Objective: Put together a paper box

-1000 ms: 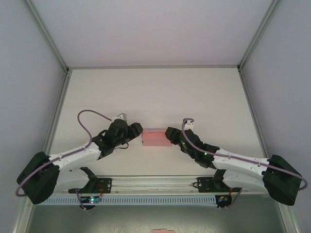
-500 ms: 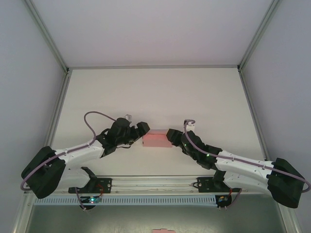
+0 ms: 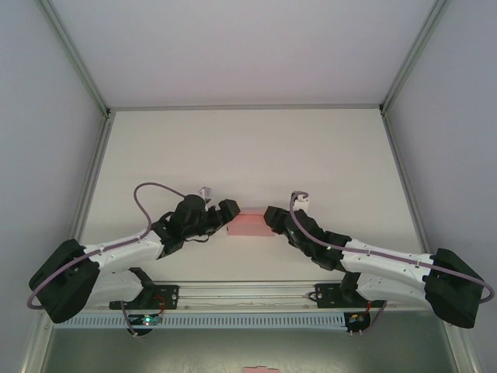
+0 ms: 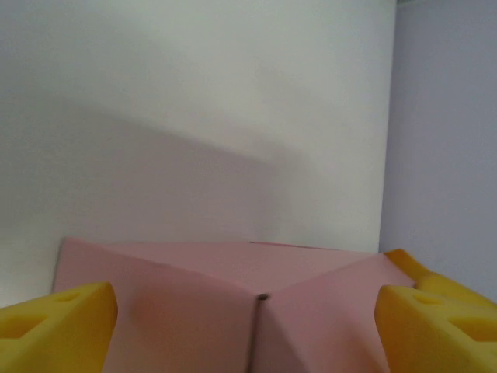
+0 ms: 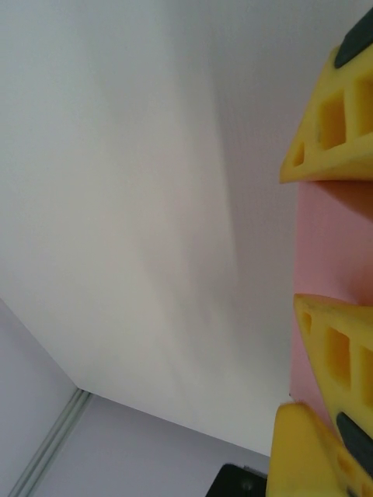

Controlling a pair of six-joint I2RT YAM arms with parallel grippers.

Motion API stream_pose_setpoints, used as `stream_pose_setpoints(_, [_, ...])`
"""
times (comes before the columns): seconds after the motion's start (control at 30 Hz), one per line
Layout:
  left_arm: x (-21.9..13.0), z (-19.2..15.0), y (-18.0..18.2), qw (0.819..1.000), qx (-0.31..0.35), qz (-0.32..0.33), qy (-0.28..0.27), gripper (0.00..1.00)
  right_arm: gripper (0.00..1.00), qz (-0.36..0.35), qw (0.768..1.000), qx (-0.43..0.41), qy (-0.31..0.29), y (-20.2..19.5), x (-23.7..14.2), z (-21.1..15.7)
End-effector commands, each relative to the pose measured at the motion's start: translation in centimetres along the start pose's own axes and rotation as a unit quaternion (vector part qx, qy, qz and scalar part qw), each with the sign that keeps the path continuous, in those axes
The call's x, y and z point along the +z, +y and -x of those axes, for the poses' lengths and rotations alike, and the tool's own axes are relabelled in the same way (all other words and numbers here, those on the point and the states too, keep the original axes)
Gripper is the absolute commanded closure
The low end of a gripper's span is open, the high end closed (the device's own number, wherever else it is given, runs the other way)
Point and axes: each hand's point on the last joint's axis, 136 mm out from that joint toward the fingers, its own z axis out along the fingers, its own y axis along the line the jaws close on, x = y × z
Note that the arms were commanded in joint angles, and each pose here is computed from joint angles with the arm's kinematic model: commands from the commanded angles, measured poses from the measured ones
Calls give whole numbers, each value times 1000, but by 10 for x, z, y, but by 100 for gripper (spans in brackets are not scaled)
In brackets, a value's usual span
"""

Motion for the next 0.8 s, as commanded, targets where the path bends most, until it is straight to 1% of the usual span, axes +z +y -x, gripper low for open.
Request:
stream_pose_setpoints(0.0, [1, 1, -7, 1000, 14, -13, -10, 17, 93, -260, 935, -95, 220, -163, -46, -108])
stream_pose_setpoints(0.07, [1, 1, -6, 1000, 21, -5, -11, 18, 100, -265, 930, -98, 233, -168, -50, -117])
stream_pose_setpoints(0.2, [7, -4, 2, 1000, 19, 6, -3, 22, 100, -283, 915, -131, 254, -175, -56, -124])
stream_pose_setpoints(0.27, [11, -7, 8, 1000, 16, 11, 1, 23, 100, -296, 908, -156, 252, -181, -55, -124])
stream_pose_setpoints(0.33, [13, -9, 12, 1000, 14, 14, 5, 25, 100, -318, 896, -182, 251, -188, -54, -125])
stream_pose_setpoints(0.43, [14, -7, 16, 1000, 16, 22, 2, 26, 100, -343, 874, -230, 255, -197, -55, -131])
stream_pose_setpoints(0.53, [12, -6, 18, 999, 20, 29, -4, 25, 100, -347, 862, -251, 271, -193, -49, -145])
stream_pose_setpoints(0.67, [8, -3, 19, 999, 30, 36, -11, 25, 100, -348, 859, -252, 277, -188, -45, -156])
stream_pose_setpoints(0.73, [5, -2, 21, 998, 32, 44, -16, 25, 100, -333, 869, -250, 268, -177, -40, -151])
stream_pose_setpoints(0.77, [4, -2, 22, 998, 35, 47, -18, 25, 95, -317, 878, -243, 263, -168, -36, -147])
